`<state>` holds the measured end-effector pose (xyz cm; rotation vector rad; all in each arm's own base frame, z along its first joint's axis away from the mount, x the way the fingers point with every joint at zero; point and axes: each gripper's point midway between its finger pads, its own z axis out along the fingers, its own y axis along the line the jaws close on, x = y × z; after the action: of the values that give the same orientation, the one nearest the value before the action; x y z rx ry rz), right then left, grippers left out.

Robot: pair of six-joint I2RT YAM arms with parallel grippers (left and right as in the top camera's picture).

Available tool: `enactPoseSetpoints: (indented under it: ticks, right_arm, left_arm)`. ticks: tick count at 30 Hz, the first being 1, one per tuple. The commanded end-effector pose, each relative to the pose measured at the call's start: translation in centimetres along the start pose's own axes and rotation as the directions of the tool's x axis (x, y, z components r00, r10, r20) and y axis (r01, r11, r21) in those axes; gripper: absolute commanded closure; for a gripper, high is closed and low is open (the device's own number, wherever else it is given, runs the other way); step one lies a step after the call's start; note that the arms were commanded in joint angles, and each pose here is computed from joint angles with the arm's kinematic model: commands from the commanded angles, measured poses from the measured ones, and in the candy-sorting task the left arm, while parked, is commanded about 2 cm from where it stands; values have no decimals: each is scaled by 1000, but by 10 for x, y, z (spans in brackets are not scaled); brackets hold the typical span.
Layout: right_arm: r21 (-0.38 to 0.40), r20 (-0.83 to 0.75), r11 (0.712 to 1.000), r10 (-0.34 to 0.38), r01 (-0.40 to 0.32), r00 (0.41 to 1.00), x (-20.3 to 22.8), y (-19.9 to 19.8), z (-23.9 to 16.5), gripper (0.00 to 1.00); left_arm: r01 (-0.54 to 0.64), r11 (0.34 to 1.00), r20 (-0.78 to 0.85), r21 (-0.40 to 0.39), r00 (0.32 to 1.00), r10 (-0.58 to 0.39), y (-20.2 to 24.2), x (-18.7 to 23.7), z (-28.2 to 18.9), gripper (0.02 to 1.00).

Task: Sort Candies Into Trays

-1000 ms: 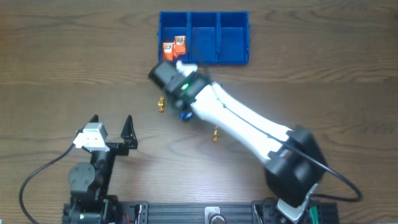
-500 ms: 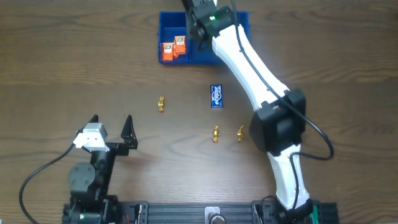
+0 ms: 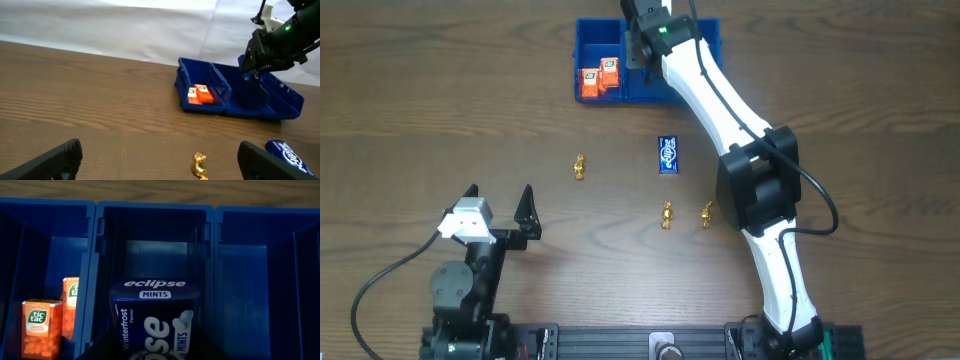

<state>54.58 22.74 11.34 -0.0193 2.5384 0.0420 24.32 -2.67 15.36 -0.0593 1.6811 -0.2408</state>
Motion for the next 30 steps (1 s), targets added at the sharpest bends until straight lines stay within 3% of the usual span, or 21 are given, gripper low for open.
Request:
enactPoseSetpoints:
  ticks: [1, 4, 7, 14, 19, 21, 26, 30]
  right_arm:
    - [-6, 20, 1000, 13, -13, 1000, -7, 1, 2, 645]
    - [-11, 19, 1000, 6, -6, 1000, -5, 6, 1, 301]
    - [-33, -7, 999, -2, 2, 1000, 2, 12, 0, 141]
    - [-48, -5, 999, 0, 0, 1000, -5, 12, -53, 99]
    - [-34, -45, 998, -60, 58, 997, 25, 5, -104, 91]
    - [-19, -89, 998, -60, 59, 994, 49, -3, -105, 91]
    - [66, -270, 998, 33, -15, 962, 139, -36, -78, 84]
    - [52, -357, 998, 61, -45, 932, 190, -43, -50, 82]
  left_arm:
    - [-11, 1000, -50, 4, 999, 11, 1, 17, 1, 20]
    - [-11, 1000, -50, 4, 999, 11, 1, 17, 1, 20]
    - [-11, 1000, -50, 4, 999, 11, 1, 17, 1, 23]
    - [-11, 1000, -50, 4, 999, 11, 1, 17, 1, 20]
    - [-11, 1000, -50, 4, 999, 11, 1, 17, 1, 20]
    - [-11, 1000, -50, 4, 999, 11, 1, 17, 1, 20]
    - [-11, 1000, -50, 4, 999, 11, 1, 17, 1, 20]
    - [-11, 1000, -50, 4, 999, 11, 1, 17, 1, 20]
